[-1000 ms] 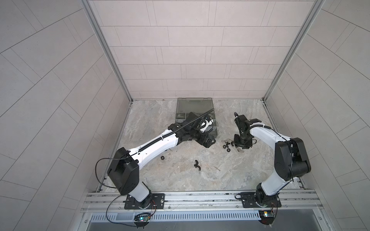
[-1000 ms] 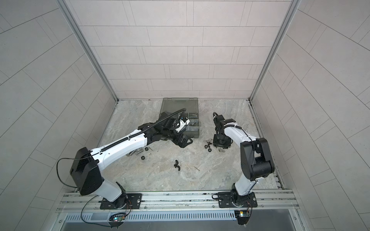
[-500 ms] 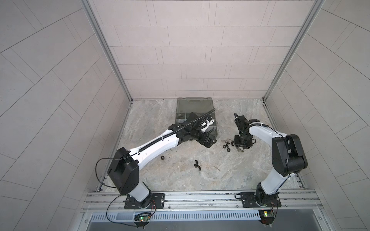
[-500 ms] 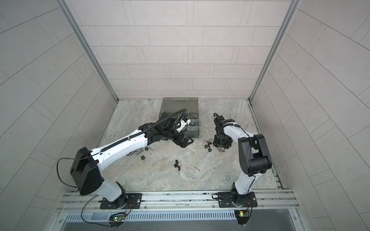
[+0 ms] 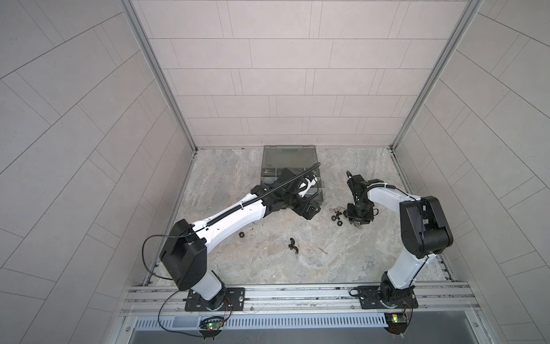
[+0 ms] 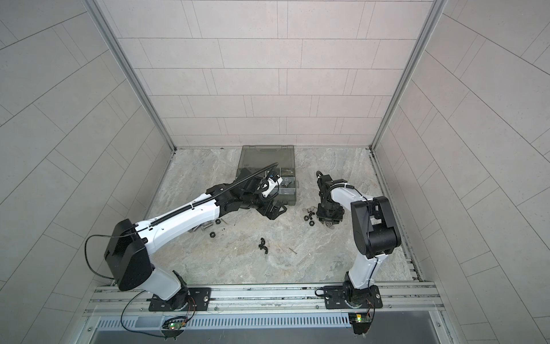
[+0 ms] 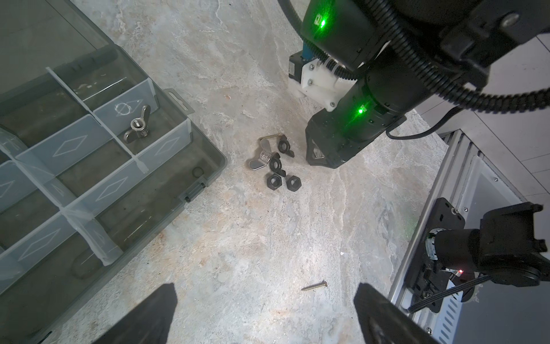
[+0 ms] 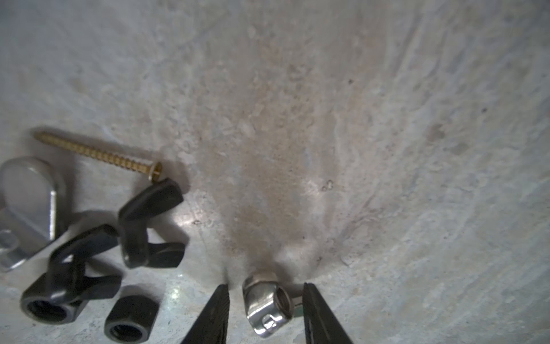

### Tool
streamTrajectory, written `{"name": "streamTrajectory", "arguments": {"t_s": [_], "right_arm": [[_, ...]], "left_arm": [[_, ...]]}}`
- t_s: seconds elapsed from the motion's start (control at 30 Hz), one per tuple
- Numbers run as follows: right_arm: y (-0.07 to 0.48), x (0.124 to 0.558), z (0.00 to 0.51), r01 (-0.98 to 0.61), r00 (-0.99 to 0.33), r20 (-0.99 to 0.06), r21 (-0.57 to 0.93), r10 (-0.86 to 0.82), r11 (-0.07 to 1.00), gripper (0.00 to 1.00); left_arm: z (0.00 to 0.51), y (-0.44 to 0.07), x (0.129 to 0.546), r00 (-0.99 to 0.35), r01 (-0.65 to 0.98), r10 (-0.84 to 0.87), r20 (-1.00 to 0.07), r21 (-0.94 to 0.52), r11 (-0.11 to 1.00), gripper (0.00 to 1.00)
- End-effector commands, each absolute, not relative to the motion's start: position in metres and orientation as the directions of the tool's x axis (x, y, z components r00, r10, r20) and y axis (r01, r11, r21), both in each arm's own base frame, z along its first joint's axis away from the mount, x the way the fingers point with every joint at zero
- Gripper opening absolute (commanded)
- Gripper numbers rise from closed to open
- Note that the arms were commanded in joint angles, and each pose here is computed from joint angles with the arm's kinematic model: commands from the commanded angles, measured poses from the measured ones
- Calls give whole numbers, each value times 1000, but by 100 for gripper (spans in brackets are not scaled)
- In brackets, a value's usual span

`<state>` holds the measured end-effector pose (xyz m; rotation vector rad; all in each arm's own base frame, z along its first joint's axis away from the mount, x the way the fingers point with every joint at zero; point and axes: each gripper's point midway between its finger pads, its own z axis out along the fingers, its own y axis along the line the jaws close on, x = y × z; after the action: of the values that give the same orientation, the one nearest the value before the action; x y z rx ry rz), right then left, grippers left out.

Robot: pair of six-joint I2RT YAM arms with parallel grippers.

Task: Sort the screws and nuts into containers
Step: 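Lift the second silver wing nut with the right gripper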

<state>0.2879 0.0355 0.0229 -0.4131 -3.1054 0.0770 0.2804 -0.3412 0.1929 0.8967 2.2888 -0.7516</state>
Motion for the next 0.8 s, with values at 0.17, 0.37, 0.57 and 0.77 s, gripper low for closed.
{"name": "streamTrajectory", "arguments": {"t_s": [0.17,0.37,0.57,0.77], "right_arm": [[35,281,17,258,-965,36,-55,260,965,34],[35,280,14,263,-963,50,-58,266,963,20],[35,281,17,267,-961,51,-63,271,962,11],[38,290,33,281,-959,18,-39,281,959,8]], "left_arm": [[195,-340,280,-594,744,426,-683,-265,613,100],[194,-340,279,-594,745,429,-680,-263,613,100],[196,-339,279,-586,751,441,-680,-252,610,100],[198,-334,281,-558,770,489,-671,-199,606,100]]}}
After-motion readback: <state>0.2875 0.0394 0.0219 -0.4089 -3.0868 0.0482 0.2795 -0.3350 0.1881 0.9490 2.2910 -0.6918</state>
